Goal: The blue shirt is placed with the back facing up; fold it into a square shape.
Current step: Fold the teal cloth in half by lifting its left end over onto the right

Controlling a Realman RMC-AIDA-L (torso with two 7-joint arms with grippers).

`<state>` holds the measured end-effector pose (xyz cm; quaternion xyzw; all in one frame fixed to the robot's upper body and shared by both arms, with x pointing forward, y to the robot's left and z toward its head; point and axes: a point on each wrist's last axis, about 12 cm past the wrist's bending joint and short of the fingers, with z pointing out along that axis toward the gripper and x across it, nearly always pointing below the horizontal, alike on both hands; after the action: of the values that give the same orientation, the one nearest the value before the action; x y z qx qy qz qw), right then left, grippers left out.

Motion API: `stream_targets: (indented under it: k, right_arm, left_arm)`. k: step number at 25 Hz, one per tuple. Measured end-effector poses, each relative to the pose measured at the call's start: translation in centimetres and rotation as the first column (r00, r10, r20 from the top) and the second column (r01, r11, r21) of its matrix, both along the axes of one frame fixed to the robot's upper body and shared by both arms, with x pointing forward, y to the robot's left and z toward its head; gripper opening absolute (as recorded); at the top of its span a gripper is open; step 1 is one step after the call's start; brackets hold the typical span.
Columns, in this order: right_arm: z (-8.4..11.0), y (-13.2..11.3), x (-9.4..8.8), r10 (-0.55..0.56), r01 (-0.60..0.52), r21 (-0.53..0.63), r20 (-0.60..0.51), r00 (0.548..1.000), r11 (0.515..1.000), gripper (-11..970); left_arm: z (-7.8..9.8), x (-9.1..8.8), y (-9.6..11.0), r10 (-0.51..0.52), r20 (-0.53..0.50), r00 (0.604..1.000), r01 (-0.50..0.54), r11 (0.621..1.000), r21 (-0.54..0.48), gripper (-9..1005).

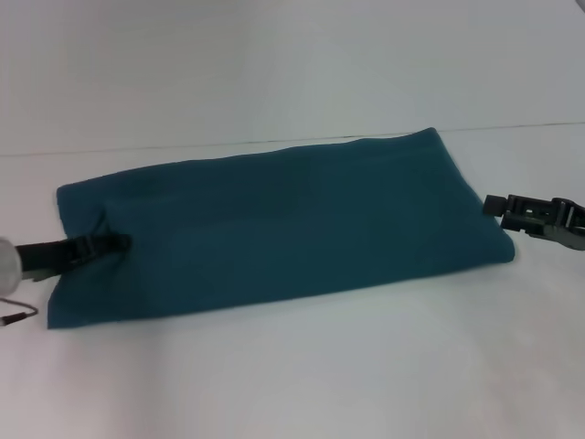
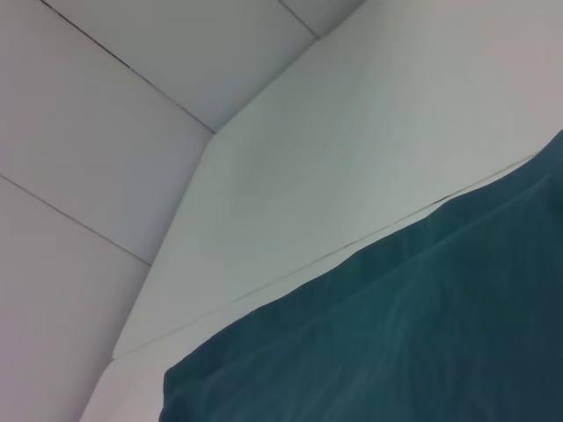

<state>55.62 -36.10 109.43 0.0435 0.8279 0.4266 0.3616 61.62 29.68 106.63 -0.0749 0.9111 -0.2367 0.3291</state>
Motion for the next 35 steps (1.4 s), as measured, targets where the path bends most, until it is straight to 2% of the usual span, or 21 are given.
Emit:
stream_targets:
  k: [5, 11, 14, 19, 25, 30, 35]
  right_arm:
    - [0.0, 0.0, 0.0, 0.000, 0.000, 0.000, 0.003, 1.000, 1.000, 703]
    - [0.0, 0.0, -0.2, 0.005, -0.005, -0.001, 0.008, 1.000, 1.000, 703]
    - [0.0, 0.0, -0.2, 0.005, -0.005, 0.000, 0.009, 1.000, 1.000, 703]
    - [0.0, 0.0, -0.2, 0.006, -0.006, -0.001, 0.010, 1.000, 1.000, 703]
    - [-0.1, 0.0, -0.3, 0.007, -0.007, 0.001, 0.009, 1.000, 1.000, 703]
    - [-0.2, 0.0, -0.3, 0.008, -0.008, 0.002, 0.007, 1.000, 1.000, 703]
    - [-0.2, 0.0, -0.4, 0.009, -0.009, 0.006, 0.004, 1.000, 1.000, 703]
  left_arm:
    - [0.9, 0.4, -1.8, -0.070, 0.004, 0.998, 0.070, 0.997, -0.040, 873]
    - [1.7, 1.2, -2.7, -0.113, 0.010, 0.994, 0.113, 0.993, -0.025, 872]
    - [1.8, 1.3, -2.9, -0.125, 0.006, 0.992, 0.125, 0.992, -0.021, 674]
    - [1.8, 1.3, -3.1, -0.133, 0.003, 0.991, 0.133, 0.991, -0.025, 435]
    - [2.1, 1.2, -3.3, -0.151, 0.009, 0.989, 0.151, 0.988, -0.029, 228]
    - [3.1, 0.7, -2.9, -0.202, 0.037, 0.979, 0.203, 0.979, -0.026, 40]
    - [4.1, -0.1, -1.3, -0.214, 0.053, 0.975, 0.215, 0.976, -0.016, 40]
